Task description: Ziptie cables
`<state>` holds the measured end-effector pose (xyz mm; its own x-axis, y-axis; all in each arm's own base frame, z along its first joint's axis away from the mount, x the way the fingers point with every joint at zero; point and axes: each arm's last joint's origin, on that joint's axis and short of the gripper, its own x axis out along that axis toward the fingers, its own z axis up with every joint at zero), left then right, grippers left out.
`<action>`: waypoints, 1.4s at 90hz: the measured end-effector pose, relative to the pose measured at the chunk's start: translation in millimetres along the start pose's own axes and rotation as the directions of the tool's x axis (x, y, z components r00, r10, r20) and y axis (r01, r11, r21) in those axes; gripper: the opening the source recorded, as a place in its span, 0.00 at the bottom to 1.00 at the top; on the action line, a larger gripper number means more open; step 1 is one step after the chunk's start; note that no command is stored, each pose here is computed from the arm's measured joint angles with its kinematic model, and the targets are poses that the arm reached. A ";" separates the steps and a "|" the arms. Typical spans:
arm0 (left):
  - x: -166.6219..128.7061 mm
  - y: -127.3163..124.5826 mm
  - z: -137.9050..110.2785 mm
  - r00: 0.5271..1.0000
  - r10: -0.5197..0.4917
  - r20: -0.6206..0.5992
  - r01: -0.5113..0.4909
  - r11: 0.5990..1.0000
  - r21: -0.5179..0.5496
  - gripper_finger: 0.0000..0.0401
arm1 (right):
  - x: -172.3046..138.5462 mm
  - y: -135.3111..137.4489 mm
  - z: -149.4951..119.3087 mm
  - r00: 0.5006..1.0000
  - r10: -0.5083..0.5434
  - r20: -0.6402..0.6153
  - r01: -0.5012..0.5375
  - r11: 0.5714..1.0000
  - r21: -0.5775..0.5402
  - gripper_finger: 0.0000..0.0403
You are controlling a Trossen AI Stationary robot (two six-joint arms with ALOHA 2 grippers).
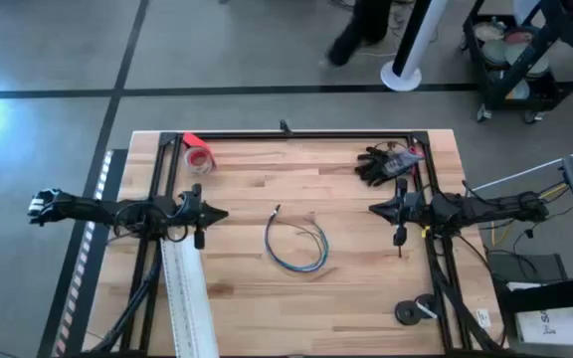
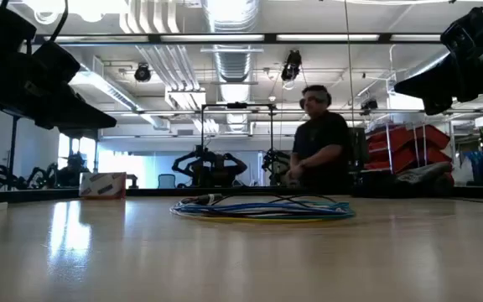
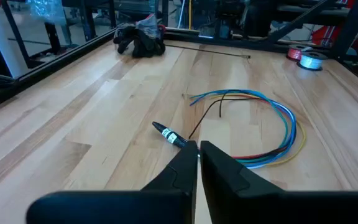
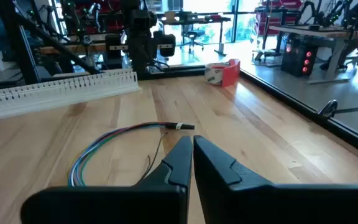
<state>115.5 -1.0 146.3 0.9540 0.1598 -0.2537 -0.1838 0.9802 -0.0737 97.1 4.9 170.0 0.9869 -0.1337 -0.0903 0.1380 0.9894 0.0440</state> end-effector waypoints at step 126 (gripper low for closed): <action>0.4 5.7 60.6 0.721 0.414 0.556 -0.255 0.904 -0.343 0.02 | 64.4 36.0 23.3 0.483 -0.106 -0.869 0.665 0.690 0.285 0.08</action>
<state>129.2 11.8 204.2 0.7435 0.5857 0.3227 -0.4903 0.8056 -0.3324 167.5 30.7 189.0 0.3893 -0.1213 -0.9131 0.7753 0.5784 0.2537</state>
